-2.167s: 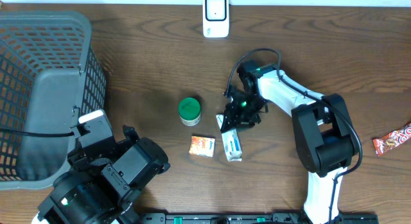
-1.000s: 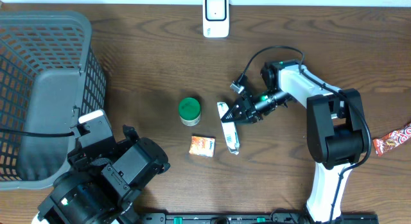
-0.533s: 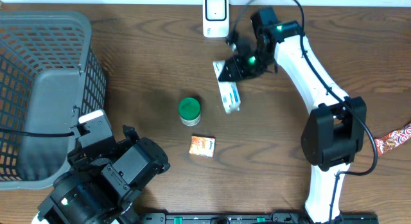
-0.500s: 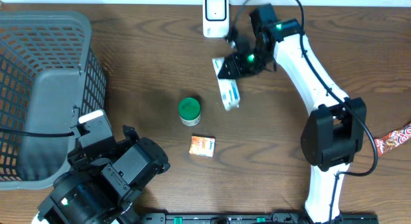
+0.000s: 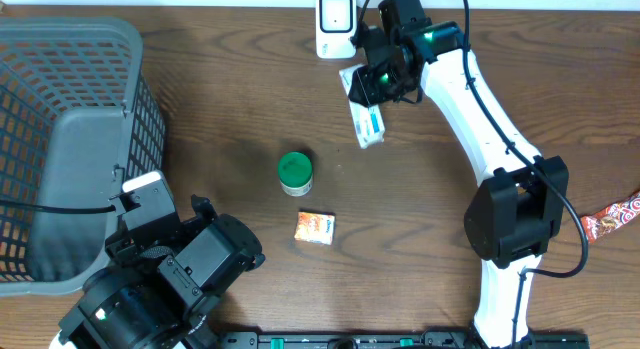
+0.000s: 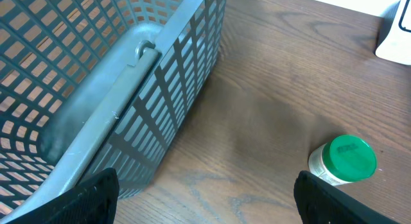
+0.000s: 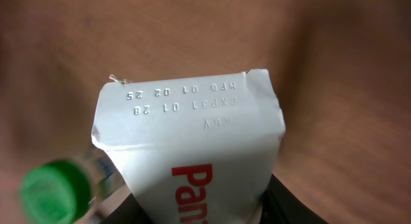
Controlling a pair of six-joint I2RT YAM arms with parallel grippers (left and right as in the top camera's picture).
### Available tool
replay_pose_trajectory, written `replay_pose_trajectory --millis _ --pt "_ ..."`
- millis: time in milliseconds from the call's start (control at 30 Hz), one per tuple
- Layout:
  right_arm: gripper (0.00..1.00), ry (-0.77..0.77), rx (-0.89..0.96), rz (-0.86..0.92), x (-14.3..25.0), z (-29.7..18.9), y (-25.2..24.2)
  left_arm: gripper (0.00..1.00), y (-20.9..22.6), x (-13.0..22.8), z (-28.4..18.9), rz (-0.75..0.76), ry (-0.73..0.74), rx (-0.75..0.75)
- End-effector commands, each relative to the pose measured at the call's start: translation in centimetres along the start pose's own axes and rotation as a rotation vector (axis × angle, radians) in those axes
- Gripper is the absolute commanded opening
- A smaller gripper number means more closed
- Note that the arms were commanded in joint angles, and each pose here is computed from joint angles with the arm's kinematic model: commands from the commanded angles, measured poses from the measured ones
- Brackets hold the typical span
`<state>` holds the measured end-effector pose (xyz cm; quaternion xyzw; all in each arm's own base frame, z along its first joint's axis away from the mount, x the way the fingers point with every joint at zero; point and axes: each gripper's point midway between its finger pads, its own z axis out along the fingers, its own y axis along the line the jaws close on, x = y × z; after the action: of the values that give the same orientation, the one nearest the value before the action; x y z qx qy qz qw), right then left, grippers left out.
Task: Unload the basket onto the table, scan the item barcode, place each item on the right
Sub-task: 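Carry the Panadol box to the white scanner and hold it there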
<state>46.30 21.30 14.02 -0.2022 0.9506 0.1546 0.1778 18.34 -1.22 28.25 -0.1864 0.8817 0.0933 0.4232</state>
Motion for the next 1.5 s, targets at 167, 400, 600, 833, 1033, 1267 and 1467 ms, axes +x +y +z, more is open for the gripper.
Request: replay_pose_trajectory --millis 167,400,600,833,1033,1267,1467 --pt "0.23 -0.089 0.233 -0.08 -3.0 2.4 -3.9 0.85 0.2 -0.1 0.0 -0.008 -0.007 -0.007" --pt "0.17 -0.2 0.449 -0.204 -7.2 3.8 -5.5 0.85 0.2 -0.1 0.0 -0.007 -0.007 -0.007" --pt "0.19 -0.33 0.607 -0.32 -12.2 1.9 -5.1 0.85 0.2 -0.1 0.0 -0.008 -0.007 -0.007" --pt "0.2 -0.482 0.739 -0.471 -16.6 0.2 -4.5 0.85 0.2 -0.1 0.0 -0.008 -0.007 -0.007" --pt "0.22 -0.549 0.818 -0.63 -18.9 2.6 -4.2 0.85 0.2 -0.1 0.0 -0.008 -0.007 -0.007" --pt "0.18 -0.525 0.92 -0.829 -18.6 8.8 -2.6 0.85 0.2 -0.1 0.0 -0.008 -0.007 -0.007" --pt "0.08 -0.498 0.939 -0.893 -18.2 10.0 -2.0 0.85 0.2 -0.1 0.0 -0.008 -0.007 -0.007"
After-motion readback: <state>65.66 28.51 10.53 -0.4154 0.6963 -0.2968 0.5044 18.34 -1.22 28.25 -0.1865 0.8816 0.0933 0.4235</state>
